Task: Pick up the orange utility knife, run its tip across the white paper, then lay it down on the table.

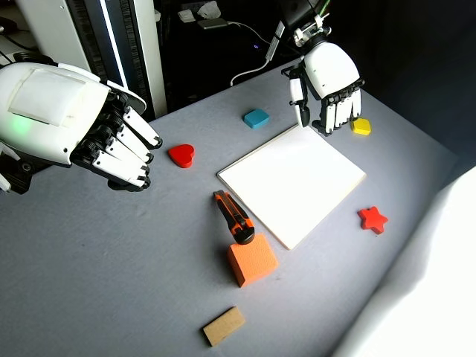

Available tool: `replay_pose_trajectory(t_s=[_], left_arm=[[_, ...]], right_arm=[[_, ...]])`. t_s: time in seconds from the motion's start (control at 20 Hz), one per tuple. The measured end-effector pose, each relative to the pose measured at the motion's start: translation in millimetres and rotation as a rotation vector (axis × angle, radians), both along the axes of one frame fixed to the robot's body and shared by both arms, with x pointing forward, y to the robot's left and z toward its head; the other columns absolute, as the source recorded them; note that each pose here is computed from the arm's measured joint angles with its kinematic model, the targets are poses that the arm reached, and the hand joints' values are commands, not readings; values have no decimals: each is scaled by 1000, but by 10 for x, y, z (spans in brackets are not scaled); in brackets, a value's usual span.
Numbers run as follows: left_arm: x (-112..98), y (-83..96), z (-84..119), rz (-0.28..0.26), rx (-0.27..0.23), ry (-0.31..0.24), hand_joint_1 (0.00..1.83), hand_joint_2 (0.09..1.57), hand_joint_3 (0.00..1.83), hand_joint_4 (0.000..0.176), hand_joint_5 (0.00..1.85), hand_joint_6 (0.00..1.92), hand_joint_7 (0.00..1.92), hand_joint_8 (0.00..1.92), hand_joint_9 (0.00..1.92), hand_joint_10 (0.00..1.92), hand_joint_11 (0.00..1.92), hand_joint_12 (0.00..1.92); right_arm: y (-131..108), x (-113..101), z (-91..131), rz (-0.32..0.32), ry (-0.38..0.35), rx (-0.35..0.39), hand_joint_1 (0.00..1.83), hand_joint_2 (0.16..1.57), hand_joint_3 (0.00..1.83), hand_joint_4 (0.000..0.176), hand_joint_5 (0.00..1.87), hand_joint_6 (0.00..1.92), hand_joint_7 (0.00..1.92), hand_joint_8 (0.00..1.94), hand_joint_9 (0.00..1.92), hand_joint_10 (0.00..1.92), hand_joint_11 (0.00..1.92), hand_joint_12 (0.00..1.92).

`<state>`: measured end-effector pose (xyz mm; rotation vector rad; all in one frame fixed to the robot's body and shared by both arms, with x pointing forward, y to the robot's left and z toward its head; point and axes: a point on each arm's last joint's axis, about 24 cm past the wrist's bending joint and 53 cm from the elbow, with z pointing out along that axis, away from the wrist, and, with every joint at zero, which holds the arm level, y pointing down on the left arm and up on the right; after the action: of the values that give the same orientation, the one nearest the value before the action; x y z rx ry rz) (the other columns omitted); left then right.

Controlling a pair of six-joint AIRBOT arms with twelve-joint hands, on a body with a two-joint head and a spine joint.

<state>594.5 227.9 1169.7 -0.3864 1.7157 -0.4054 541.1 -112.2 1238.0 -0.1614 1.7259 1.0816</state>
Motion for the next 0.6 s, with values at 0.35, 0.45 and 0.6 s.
replay_pose_trajectory(t_s=[0.35, 0.45, 0.6], left_arm=[[-6, 56, 2, 28, -7, -1, 228, 1286, 6, 19, 64, 4, 140, 4, 174, 10, 0, 709], [-13, 85, -9, 43, -14, 5, 253, 1279, 2, 23, 64, 3, 133, 1, 165, 4, 0, 710], [-42, 138, -28, 74, -15, 13, 238, 1284, 2, 24, 72, 2, 144, 1, 180, 7, 0, 735]], right_arm=[[-14, 34, 86, -11, -52, -19, 119, 1159, 22, 0, 0, 0, 10, 4, 16, 63, 18, 10], [-12, 39, 104, -11, -90, -51, 272, 1135, 8, 0, 0, 0, 6, 1, 9, 63, 18, 19], [68, 62, 53, 19, -160, -137, 615, 1087, 0, 0, 0, 0, 0, 0, 0, 4, 0, 0]])
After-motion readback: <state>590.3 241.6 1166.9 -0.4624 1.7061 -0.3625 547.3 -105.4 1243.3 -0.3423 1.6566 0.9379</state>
